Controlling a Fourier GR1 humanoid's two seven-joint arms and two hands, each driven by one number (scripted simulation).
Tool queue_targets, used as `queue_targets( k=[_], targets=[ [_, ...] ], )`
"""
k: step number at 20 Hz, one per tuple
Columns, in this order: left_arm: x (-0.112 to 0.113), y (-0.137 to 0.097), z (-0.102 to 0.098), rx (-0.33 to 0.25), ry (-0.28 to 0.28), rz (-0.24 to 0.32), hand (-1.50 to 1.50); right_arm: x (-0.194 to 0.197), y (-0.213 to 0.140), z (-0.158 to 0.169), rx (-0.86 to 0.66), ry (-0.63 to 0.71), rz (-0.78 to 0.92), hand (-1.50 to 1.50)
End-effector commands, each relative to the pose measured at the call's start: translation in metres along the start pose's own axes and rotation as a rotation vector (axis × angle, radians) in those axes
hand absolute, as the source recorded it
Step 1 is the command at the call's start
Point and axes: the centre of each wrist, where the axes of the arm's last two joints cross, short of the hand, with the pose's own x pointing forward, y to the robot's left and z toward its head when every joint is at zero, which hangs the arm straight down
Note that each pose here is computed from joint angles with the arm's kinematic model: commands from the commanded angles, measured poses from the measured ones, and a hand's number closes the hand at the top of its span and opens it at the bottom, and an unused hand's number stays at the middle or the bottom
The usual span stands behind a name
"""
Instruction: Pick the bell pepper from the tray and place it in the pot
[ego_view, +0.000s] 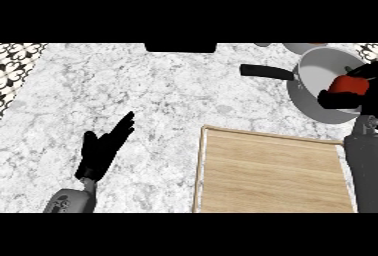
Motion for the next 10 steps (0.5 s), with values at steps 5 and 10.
queue_targets(
  k=[5,10],
  targets=[
    [0.005,0.001,-0.003,0.006,-0.013,-0.002,0.00,0.024,0.040,-0.042,0.076,0.058,0.318,1.50],
    [-0.001,-0.004,0.000,-0.017,-0.003,-0.027,0.00,0.039,0.048,-0.070,0.166,0.148,0.535,1.50]
  ],
)
